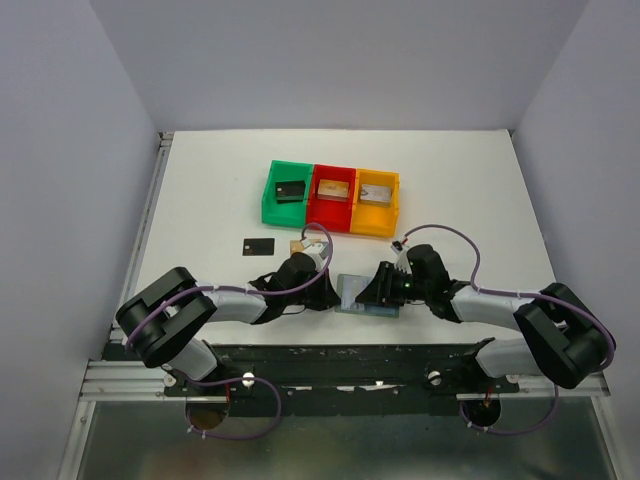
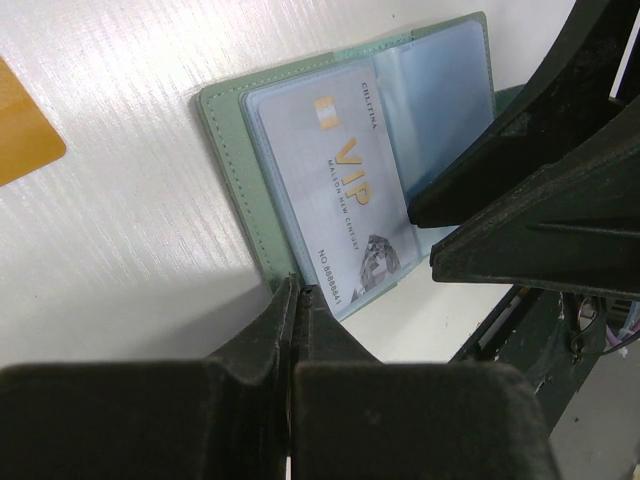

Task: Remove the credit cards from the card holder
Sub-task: Remove the credit card from the card holder.

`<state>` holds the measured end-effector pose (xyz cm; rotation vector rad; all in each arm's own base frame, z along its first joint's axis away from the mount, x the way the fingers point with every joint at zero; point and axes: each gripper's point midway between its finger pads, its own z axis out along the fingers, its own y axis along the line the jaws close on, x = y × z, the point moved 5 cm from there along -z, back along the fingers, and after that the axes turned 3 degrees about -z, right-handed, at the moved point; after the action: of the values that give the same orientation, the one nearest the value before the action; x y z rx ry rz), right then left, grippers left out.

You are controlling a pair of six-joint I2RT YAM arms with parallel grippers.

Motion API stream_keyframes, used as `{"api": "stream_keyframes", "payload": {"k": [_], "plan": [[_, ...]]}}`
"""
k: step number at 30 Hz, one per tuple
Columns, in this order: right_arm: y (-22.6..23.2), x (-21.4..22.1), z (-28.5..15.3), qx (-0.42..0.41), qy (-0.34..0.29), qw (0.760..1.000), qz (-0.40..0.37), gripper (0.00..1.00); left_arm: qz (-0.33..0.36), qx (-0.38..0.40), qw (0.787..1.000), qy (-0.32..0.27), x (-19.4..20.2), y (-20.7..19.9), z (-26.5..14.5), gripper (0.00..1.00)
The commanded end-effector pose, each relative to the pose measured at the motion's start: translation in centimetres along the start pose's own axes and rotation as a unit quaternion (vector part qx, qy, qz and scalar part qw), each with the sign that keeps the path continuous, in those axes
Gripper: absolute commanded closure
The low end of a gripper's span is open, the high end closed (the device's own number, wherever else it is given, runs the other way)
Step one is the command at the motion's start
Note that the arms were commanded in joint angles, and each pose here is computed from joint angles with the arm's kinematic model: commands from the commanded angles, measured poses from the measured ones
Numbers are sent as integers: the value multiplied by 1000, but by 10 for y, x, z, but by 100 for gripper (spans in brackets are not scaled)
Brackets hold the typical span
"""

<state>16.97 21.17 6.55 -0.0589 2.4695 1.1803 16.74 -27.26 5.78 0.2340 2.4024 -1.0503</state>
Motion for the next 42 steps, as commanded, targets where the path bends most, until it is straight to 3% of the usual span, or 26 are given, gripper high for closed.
{"api": "stream_keyframes", "payload": {"k": [1, 18, 42], "plan": [[-10, 6, -1, 23, 3, 1000, 8, 50, 5, -25, 1000, 5, 6, 12, 1, 100], [-13, 8, 3, 22, 13, 1000, 17, 49, 6, -21, 1000, 4, 7, 12, 1, 100], [4, 2, 6, -64, -17, 996, 53, 50, 5, -14, 1000, 14, 13, 13, 4, 100]]}}
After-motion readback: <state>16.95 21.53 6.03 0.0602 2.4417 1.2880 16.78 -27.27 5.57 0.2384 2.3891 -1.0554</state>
